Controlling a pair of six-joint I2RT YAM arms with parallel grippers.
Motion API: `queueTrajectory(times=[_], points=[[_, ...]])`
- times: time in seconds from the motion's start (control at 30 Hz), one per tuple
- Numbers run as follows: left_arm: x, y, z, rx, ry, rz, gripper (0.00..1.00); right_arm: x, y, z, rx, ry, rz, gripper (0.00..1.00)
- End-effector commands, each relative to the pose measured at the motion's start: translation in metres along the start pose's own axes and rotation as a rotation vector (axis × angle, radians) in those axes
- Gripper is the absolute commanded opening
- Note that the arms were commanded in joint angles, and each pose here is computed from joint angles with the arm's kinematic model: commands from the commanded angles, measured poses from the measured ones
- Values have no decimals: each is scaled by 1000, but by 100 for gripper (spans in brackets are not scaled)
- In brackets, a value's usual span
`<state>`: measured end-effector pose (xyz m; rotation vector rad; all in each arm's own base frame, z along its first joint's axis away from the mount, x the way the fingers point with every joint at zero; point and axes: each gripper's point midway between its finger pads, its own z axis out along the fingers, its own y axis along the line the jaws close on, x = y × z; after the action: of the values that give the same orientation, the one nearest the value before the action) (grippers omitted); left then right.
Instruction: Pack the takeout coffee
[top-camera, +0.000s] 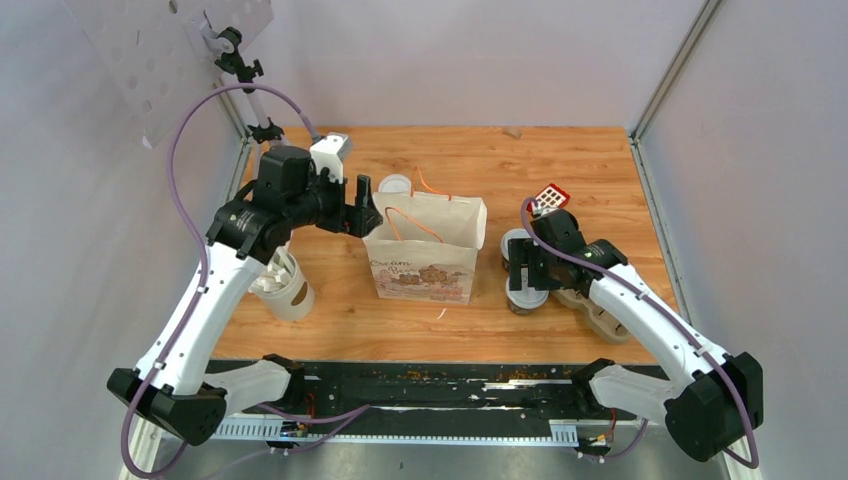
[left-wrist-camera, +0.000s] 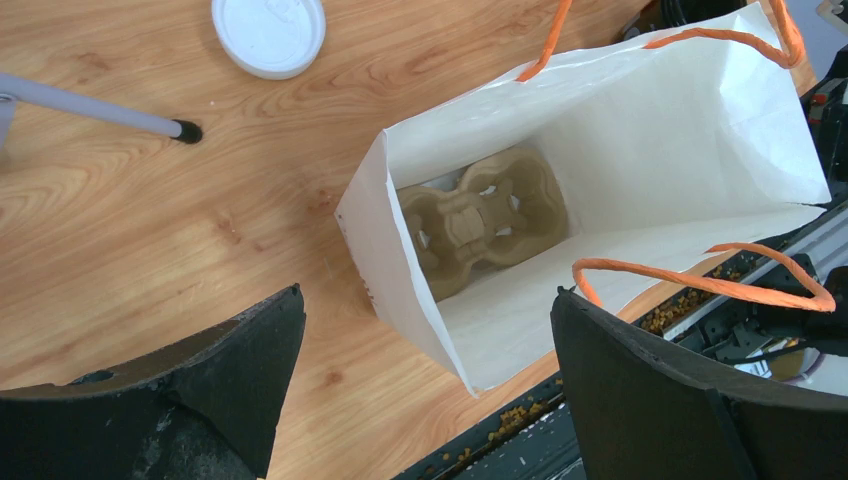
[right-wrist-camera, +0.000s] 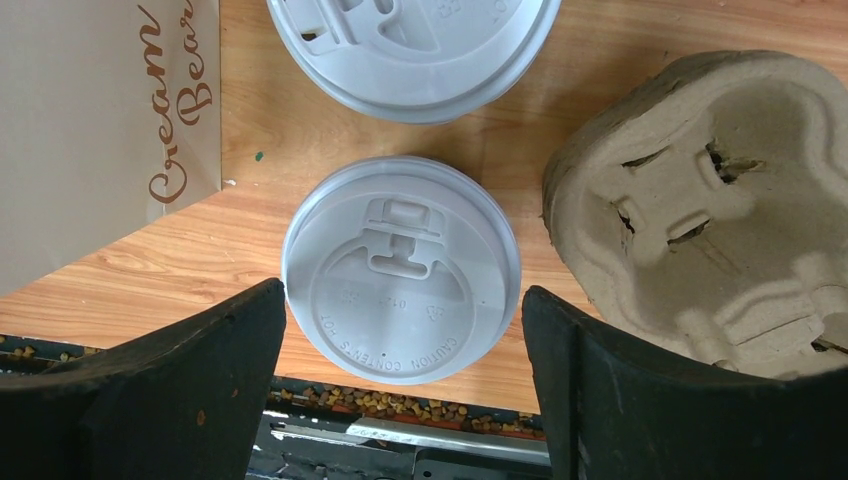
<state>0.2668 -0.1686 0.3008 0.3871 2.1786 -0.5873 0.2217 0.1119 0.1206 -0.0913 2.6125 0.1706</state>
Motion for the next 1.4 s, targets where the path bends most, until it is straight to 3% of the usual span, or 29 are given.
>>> queueTrajectory(times=[0.0,0.27,0.73,0.97,1.23,1.37], points=[[-18,0,-19,-26,-76,46,100,-7,-1,3,4,-29,-8,87],[-28,10,-24,-97,-157,-34,100,-4,0,5,-4,-11,-24,86],[-10,10,-17,-71,-65,2,100,4,-2,7,4,34,-52,89],[1,-1,-10,3,0,-8,92,3,-1,4,-2,34,-60,84],[0,-1,-12,2,1,8,92,-10,1,-12,-10,-5,-55,100],[2,0,-13,-2,2,9,93,-13,5,-15,-19,-23,-73,99]])
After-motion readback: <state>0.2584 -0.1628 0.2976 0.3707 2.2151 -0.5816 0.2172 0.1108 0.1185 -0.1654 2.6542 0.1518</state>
